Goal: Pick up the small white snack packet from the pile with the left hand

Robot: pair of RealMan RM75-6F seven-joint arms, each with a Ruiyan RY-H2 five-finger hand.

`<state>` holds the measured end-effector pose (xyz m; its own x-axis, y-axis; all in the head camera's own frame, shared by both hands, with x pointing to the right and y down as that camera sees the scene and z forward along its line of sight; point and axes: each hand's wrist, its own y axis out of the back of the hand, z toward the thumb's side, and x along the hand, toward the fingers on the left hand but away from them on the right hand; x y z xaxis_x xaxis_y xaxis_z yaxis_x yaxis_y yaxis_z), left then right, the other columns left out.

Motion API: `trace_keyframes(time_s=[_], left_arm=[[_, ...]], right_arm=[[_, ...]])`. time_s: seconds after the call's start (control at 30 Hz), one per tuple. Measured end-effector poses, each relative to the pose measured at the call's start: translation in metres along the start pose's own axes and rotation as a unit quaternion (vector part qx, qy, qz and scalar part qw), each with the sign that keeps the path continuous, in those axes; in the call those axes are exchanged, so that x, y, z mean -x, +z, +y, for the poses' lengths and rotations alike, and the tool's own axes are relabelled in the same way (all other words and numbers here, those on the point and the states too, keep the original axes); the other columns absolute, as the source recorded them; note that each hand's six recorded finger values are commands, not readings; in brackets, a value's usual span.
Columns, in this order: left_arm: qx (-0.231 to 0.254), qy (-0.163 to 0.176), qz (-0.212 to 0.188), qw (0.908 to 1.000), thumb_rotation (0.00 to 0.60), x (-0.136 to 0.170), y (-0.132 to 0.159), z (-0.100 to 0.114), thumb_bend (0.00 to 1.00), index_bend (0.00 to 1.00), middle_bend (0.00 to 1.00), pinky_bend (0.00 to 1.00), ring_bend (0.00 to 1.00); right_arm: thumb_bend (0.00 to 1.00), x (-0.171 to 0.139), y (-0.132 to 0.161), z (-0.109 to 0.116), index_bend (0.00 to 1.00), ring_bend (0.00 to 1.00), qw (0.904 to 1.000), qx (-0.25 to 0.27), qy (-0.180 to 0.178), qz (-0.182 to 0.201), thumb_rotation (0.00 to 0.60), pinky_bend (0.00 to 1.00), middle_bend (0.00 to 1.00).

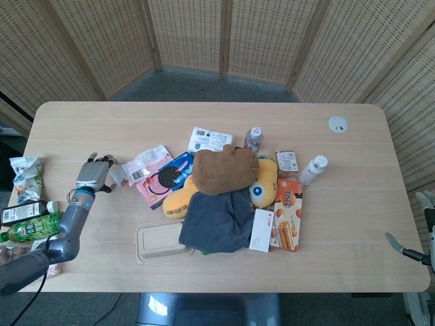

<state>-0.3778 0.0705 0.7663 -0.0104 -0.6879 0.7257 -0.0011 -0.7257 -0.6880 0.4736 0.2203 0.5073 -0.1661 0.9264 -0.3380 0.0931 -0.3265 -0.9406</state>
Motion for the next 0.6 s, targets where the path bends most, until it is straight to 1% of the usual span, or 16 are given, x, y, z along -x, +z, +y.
trace_keyframes(time_s=[0.27,0.47,0.6], left_arm=[[-0.008,-0.006,0.01,0.9999,0.6,-0.004,-0.006,-0.002,0.37,0.22,0.14,0.0,0.19],[-0.016,-0.012,0.007,0.9998,0.6,-0.009,0.001,-0.006,0.37,0.2,0.14,0.0,0.19],[-0.027,-0.014,0.003,0.9995,0.6,-0.013,0.009,-0.008,0.37,0.22,0.15,0.0,0.19]], right_arm=[[0.22,0.0,-0.001,-0.001,0.0,0.0,1.0,-0.003,0.002,-0.003,0.343,0.0,0.0],[0.22,0.001,-0.002,0.0,0.0,0.0,1.0,-0.004,0.001,-0.006,0.342,0.0,0.0],[0.22,-0.001,-0.005,0.002,0.0,0.0,0.9999,-0.003,-0.001,-0.011,0.343,0.0,0.0]])
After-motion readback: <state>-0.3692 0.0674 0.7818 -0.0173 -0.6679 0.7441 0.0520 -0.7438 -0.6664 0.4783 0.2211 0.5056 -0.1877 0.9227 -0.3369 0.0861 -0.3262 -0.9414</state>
